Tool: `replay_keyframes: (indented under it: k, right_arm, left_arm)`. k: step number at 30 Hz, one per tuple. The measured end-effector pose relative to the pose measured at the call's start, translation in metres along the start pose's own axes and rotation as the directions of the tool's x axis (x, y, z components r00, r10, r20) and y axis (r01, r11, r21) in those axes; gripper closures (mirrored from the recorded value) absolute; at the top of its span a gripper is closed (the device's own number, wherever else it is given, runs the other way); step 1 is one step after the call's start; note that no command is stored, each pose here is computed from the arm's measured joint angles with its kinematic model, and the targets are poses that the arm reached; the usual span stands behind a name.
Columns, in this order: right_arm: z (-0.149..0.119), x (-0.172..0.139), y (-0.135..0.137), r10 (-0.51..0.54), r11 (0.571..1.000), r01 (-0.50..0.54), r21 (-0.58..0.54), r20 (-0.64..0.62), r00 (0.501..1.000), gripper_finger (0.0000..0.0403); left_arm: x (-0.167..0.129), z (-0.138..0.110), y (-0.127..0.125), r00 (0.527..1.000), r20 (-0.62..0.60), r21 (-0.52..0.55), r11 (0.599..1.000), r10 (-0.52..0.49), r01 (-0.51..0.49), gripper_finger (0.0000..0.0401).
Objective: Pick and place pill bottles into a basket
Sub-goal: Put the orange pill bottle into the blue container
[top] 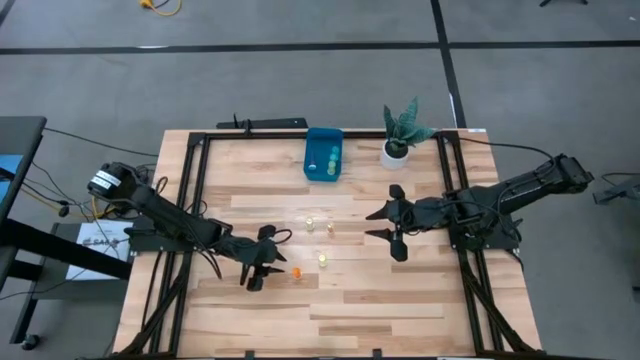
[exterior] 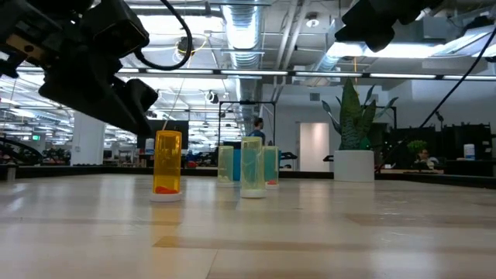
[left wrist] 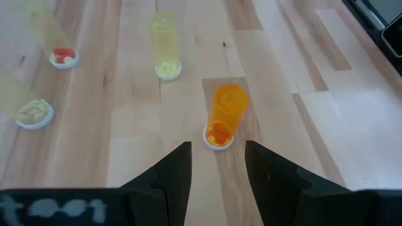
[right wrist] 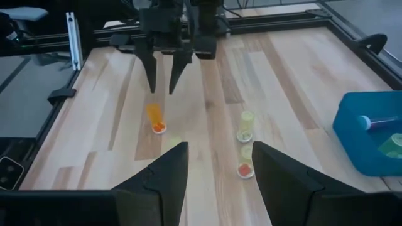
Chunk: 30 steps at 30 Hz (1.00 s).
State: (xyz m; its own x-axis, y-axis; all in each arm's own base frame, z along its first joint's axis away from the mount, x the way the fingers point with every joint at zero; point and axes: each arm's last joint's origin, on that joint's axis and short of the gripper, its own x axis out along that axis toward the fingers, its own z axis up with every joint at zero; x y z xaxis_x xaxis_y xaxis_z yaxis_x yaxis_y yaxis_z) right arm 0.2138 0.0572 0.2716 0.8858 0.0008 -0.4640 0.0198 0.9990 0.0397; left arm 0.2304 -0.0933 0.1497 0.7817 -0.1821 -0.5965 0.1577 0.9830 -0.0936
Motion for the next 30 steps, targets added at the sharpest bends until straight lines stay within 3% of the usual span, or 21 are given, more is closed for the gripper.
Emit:
replay_keyframes:
  k: [14, 30]
  right_arm:
    - [0.000, 0.000, 0.000, -0.002, 1.000, 0.002, 0.000, 0.001, 1.000, 0.0234]
    - [0.000, 0.000, 0.000, -0.003, 1.000, 0.003, 0.001, 0.001, 1.000, 0.0234]
  left_arm:
    - [0.042, -0.007, -0.006, 0.999, -0.047, 0.028, 0.999, -0.020, 0.021, 0.0264]
    - [0.045, 0.000, -0.006, 1.000, 0.016, 0.073, 0.997, -0.018, 0.017, 0.0264]
